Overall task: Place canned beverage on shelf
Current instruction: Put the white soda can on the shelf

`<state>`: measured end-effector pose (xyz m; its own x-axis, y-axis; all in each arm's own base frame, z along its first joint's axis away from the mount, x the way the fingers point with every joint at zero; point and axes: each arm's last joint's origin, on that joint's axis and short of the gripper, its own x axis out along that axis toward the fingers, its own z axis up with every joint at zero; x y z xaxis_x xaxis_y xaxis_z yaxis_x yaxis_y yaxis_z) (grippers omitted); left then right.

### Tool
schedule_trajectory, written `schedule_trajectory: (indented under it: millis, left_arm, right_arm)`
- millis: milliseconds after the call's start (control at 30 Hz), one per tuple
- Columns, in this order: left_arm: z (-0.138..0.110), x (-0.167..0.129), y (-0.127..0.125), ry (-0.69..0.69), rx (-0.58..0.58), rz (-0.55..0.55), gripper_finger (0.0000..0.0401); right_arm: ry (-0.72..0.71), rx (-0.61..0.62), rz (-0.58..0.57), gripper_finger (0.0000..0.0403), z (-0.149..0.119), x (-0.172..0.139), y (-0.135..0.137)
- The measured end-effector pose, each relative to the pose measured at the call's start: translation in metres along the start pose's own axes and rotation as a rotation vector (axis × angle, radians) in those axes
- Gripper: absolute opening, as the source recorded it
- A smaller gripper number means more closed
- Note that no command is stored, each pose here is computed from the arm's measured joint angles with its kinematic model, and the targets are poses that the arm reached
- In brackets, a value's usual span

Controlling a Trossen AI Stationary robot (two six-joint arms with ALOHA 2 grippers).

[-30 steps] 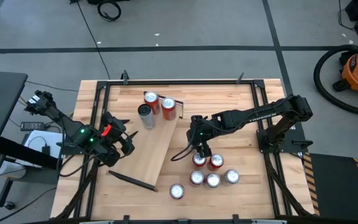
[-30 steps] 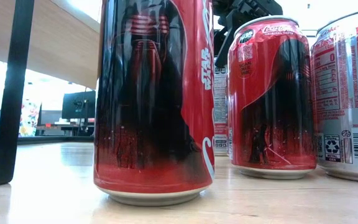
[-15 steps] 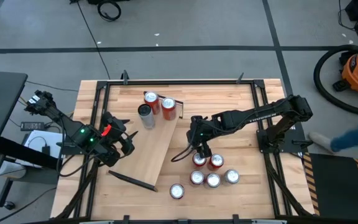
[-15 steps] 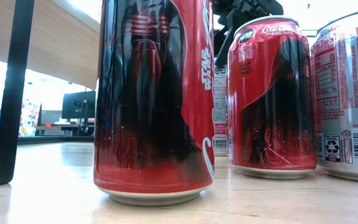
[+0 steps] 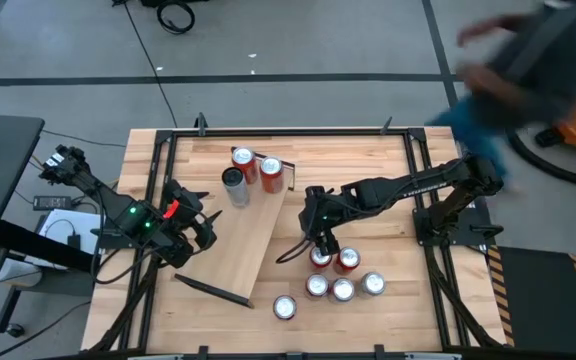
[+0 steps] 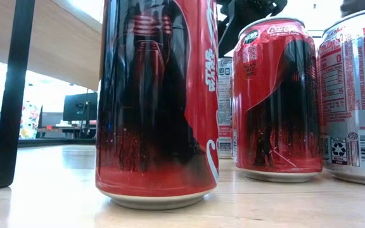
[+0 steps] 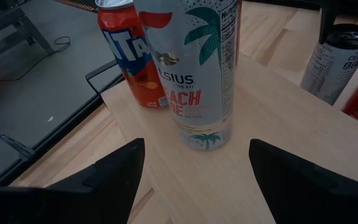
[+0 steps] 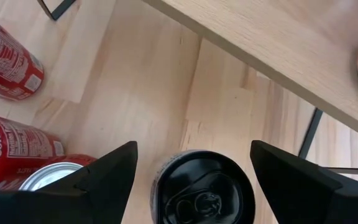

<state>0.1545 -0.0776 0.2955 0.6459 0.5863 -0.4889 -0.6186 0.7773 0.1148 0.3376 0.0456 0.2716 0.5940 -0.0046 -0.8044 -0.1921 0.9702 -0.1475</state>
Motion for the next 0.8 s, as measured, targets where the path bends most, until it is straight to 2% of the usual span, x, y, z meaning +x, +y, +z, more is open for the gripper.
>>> schedule_trajectory:
  millis: [800]
  left_arm:
    - [0.0002, 0.0, -0.0001, -0.001, -0.003, 0.0, 0.0302]
  right_arm:
    - [0.018, 0.006, 0.003, 0.0324, -0.0018, 0.0001, 0.0003]
